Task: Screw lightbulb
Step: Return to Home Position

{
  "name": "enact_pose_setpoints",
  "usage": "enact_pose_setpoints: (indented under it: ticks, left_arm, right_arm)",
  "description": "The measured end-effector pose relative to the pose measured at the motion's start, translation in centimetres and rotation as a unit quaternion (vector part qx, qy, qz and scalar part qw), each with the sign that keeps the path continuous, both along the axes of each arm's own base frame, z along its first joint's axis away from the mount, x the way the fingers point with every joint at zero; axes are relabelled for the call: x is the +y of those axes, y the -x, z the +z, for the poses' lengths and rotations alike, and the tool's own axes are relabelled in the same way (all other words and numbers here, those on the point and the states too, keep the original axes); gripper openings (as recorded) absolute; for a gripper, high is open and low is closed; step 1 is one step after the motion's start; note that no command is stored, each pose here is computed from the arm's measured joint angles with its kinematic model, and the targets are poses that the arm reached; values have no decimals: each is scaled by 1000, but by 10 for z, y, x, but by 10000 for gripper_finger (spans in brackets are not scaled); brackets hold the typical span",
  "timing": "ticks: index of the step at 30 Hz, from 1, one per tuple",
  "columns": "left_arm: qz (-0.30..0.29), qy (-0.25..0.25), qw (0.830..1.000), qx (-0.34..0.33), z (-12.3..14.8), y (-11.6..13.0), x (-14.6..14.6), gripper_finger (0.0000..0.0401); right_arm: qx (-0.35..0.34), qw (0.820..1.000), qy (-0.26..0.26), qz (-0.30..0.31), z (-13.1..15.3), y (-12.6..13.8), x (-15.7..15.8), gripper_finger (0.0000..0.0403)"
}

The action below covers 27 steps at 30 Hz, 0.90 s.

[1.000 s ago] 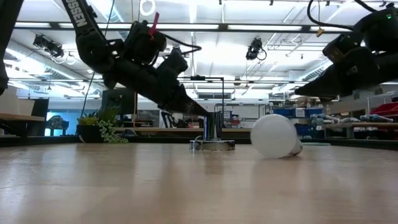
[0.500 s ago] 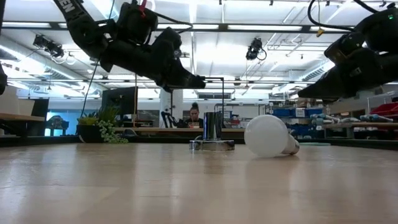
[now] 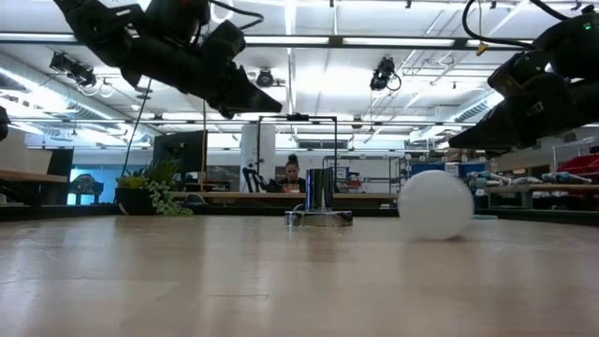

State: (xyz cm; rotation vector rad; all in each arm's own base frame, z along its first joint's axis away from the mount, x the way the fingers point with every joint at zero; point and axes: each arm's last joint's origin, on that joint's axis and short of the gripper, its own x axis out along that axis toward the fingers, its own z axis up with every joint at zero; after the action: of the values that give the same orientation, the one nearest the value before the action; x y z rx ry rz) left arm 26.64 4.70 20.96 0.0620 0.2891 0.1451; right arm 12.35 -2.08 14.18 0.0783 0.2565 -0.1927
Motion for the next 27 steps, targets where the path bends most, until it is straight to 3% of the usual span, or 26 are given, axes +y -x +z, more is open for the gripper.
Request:
enact_pose_setpoints:
  ticks: [17,27]
  left_arm:
    - [11,-24,1000,-5,28,26,-4,1]
    - [12,-23,1000,-12,17,33,-6,1]
  right_arm:
    - [17,1000,-14,-3,-4,1,0,5]
    - [20,1000,-15,-3,-4,1,0,5]
